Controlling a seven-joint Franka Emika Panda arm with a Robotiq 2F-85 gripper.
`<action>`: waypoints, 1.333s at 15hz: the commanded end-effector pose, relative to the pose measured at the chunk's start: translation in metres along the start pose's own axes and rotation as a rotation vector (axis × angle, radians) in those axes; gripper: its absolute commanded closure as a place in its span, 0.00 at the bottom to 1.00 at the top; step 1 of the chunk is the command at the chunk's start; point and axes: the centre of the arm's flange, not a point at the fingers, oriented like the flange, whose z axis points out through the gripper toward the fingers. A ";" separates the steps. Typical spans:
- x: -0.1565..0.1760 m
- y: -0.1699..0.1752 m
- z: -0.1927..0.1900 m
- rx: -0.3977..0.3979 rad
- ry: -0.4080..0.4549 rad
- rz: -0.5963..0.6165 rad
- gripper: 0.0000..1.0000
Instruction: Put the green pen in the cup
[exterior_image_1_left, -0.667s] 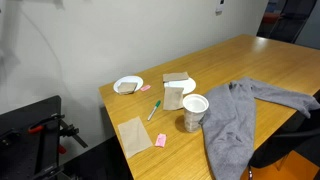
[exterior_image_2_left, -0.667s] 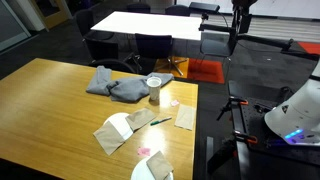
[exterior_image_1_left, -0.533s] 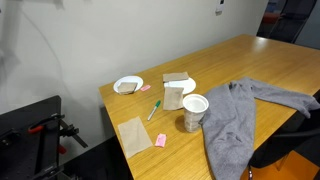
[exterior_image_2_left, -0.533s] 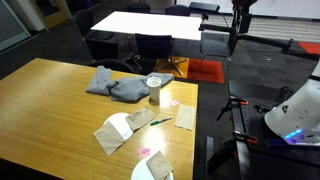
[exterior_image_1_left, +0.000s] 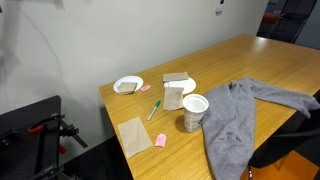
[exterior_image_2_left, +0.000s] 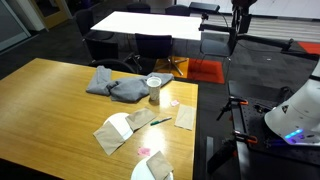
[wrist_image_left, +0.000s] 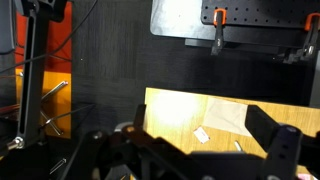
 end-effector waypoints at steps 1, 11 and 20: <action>0.015 -0.009 0.003 -0.009 0.047 -0.022 0.00; 0.108 -0.091 0.043 0.062 0.312 -0.273 0.00; 0.196 -0.140 0.111 0.105 0.325 -0.468 0.00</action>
